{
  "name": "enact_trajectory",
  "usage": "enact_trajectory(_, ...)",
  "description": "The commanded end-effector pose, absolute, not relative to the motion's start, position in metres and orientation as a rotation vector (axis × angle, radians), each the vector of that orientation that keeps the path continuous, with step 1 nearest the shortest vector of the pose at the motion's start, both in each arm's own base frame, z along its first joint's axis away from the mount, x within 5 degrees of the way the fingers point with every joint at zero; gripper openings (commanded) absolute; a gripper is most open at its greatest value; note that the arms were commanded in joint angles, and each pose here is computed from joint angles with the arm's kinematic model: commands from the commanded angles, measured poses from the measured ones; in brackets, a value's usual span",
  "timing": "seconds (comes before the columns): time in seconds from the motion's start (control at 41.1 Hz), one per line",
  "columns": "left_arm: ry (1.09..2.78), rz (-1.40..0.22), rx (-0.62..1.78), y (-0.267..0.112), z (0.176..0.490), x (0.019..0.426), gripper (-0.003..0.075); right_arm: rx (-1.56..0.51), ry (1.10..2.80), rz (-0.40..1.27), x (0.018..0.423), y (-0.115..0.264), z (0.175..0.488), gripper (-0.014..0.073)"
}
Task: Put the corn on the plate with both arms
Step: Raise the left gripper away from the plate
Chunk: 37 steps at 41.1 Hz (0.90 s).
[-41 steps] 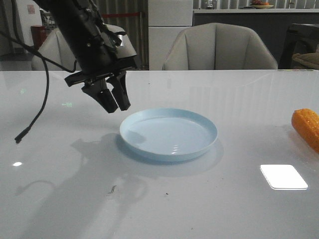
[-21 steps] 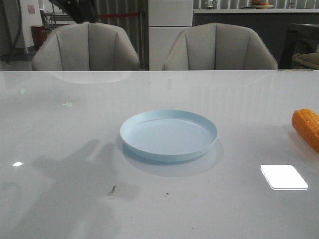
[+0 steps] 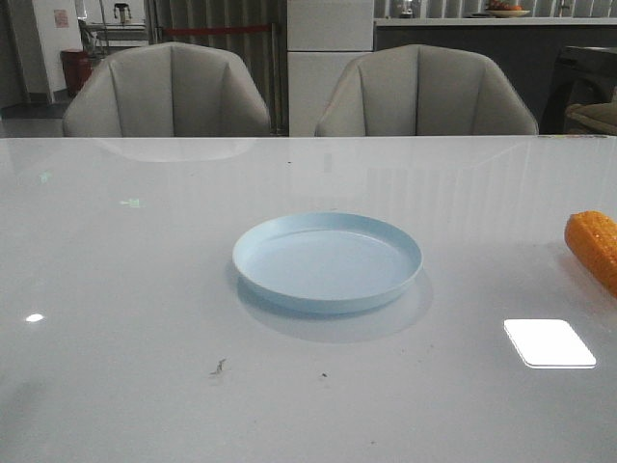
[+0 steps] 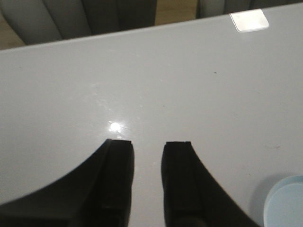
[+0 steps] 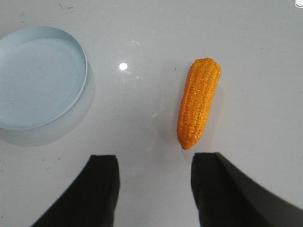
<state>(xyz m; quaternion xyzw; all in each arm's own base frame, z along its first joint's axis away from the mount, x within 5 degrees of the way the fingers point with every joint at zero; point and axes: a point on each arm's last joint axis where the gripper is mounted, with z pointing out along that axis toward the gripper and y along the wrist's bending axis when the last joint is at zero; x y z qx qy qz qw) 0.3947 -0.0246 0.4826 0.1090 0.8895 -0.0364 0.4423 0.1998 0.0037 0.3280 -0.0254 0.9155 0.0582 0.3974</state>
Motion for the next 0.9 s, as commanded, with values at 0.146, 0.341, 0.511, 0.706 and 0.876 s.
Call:
enact_trajectory(0.146,2.099,0.02,0.261,0.003,0.532,0.322,0.0254,-0.044,2.222,0.134,0.203,0.002,0.344,0.0456)
enact_trajectory(0.341,2.089,0.092,0.244,0.006,0.509,0.287,0.0254,-0.044,2.221,0.134,0.203,0.002,0.345,0.0456)
enact_trajectory(0.511,1.999,0.108,0.202,0.006,0.451,0.243,0.0254,-0.044,2.222,0.134,0.203,0.002,0.344,0.0456)
enact_trajectory(0.706,1.959,0.127,0.179,0.005,0.375,0.186,0.0254,-0.048,2.262,0.143,0.204,0.002,0.34,0.0456)
enact_trajectory(0.876,1.903,0.122,0.155,0.003,0.344,0.144,0.0254,-0.04,2.323,0.146,0.225,0.0,0.328,0.0456)
